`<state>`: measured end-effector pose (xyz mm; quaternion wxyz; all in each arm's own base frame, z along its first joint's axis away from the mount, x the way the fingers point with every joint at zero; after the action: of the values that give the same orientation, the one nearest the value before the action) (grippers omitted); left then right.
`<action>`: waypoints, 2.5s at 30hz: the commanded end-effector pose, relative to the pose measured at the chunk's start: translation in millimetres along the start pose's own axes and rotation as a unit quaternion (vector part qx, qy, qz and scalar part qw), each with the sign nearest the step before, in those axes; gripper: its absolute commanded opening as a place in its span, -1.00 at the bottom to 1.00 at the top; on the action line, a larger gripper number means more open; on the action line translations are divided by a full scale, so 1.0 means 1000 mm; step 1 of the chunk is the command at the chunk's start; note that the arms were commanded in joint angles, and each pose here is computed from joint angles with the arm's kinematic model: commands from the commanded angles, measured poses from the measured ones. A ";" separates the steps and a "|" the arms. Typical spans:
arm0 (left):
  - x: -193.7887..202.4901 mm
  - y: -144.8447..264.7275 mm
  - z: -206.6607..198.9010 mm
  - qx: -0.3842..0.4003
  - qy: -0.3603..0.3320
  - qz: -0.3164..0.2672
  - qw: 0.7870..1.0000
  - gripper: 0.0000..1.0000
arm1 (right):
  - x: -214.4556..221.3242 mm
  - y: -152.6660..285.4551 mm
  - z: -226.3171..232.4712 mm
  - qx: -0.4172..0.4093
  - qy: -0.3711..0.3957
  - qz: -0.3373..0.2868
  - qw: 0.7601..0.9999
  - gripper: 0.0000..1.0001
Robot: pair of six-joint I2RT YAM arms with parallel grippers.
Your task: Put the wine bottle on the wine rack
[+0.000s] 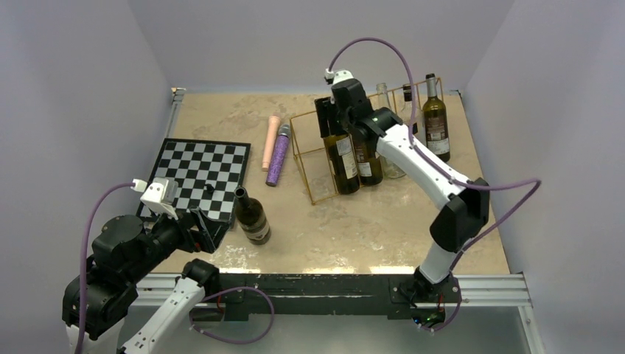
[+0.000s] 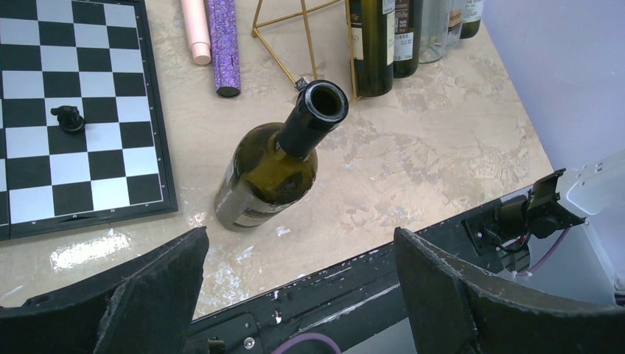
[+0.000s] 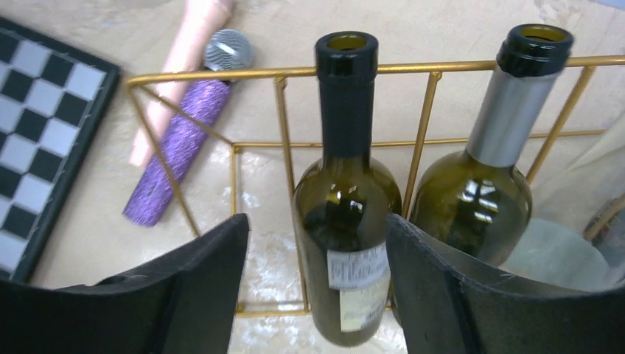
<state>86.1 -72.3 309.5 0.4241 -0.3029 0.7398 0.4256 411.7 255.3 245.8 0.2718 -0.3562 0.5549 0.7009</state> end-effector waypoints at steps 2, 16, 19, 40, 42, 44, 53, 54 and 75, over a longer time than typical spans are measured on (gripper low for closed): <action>-0.009 0.004 -0.005 0.014 -0.010 -0.017 1.000 0.98 | -0.022 0.074 0.019 -0.102 0.020 -0.050 0.993 0.54; -0.030 0.017 -0.016 0.038 -0.013 -0.062 0.997 0.99 | 0.078 0.227 0.150 -0.539 0.186 -0.003 0.821 0.67; -0.036 0.018 -0.022 0.051 -0.011 -0.072 0.996 0.98 | 0.088 0.230 0.176 -0.560 0.173 0.005 0.810 0.66; -0.027 0.050 -0.019 0.040 -0.004 -0.077 0.996 0.99 | 0.097 0.172 0.264 -0.498 0.122 -0.121 0.850 0.60; -0.026 0.050 -0.017 0.037 -0.005 -0.076 0.996 0.99 | 0.094 0.165 0.266 -0.484 0.117 -0.125 0.858 0.60; -0.025 0.050 -0.017 0.035 -0.006 -0.073 0.997 0.98 | 0.096 0.157 0.269 -0.476 0.116 -0.123 0.863 0.58; -0.023 0.048 -0.013 0.025 -0.011 -0.066 0.997 0.99 | 0.103 0.139 0.272 -0.452 0.112 -0.117 0.877 0.03; -0.023 0.048 -0.013 0.024 -0.011 -0.065 0.998 0.98 | 0.104 0.138 0.271 -0.450 0.112 -0.118 0.878 -0.05; -0.021 0.048 -0.011 0.020 -0.013 -0.063 0.998 0.98 | 0.040 0.178 0.221 -0.353 0.113 -0.174 0.912 -1.00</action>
<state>53.8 -60.0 343.8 0.4554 -0.3322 0.7284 0.3894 191.4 448.8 250.3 0.0807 -0.5741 0.2612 0.7718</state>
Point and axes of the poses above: each gripper's point midway between its finger pads, its own y axis back along the fingers, its own z axis along the line the jaws close on, x = y × z, the point moved 1 cm from there along y, back along the fingers, and after that the axes turned 8 degrees about -y, right-handed, at the moved point
